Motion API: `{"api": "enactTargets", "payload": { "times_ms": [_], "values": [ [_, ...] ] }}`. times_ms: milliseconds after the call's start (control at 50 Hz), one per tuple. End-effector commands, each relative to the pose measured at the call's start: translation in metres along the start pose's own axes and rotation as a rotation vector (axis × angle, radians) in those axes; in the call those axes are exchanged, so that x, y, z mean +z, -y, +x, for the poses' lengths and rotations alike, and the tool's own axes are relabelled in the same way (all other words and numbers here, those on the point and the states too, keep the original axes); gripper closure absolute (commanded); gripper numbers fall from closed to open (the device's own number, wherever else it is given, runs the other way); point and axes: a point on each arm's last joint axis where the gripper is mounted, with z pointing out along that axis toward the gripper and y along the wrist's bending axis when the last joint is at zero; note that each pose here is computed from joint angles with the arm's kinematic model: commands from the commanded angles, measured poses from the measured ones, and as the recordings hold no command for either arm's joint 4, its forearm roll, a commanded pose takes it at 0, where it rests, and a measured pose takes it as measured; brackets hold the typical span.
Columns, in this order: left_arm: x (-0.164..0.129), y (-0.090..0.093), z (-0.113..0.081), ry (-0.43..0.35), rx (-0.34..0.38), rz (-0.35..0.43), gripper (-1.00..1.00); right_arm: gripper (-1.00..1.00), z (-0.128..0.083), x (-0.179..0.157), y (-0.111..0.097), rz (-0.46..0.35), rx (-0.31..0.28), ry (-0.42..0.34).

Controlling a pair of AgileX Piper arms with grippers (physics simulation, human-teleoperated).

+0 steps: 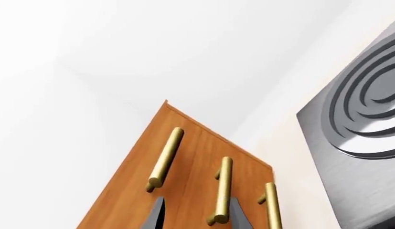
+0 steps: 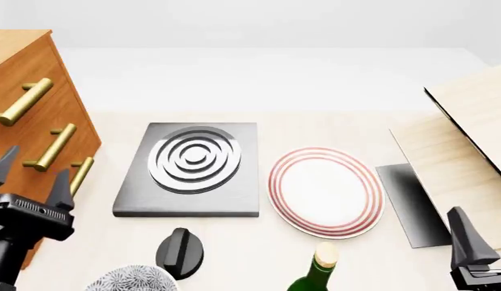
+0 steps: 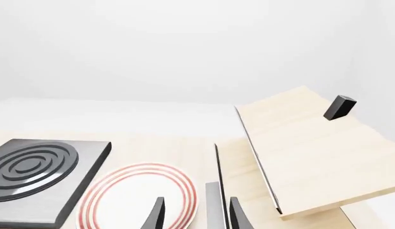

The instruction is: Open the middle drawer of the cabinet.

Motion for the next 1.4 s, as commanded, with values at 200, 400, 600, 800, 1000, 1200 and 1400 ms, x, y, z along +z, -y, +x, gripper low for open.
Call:
{"api": "enactTargets", "payload": {
  "times_ms": [200,400,600,800,1000,1200,1400],
  "values": [
    [0.014,0.009,0.001,-0.004,0.018,0.053,-1.00,-1.00,0.003,0.000,0.000,-0.003,0.008,-0.007],
    [0.021,0.013,0.001,-0.007,0.038,0.070,-1.00,-1.00,0.003,0.000,0.000,-0.003,0.008,-0.007],
    [0.023,0.014,0.005,-0.025,0.045,0.078,-1.00,-1.00,0.003,0.000,0.000,-0.003,0.008,-0.007],
    [0.021,0.017,0.007,-0.036,0.098,0.097,-1.00,-1.00,0.003,0.000,0.000,-0.003,0.008,-0.007],
    [0.017,0.019,0.007,-0.033,0.152,0.106,-1.00,-1.00,0.003,0.000,0.000,-0.003,0.008,-0.007],
    [0.017,0.021,0.008,-0.033,0.192,0.122,-1.00,-1.00,0.003,0.000,0.000,-0.003,0.008,-0.007],
    [0.022,0.021,0.011,-0.046,0.224,0.123,-1.00,-1.00,0.003,0.000,0.000,-0.003,0.008,-0.007]
  ]
}}
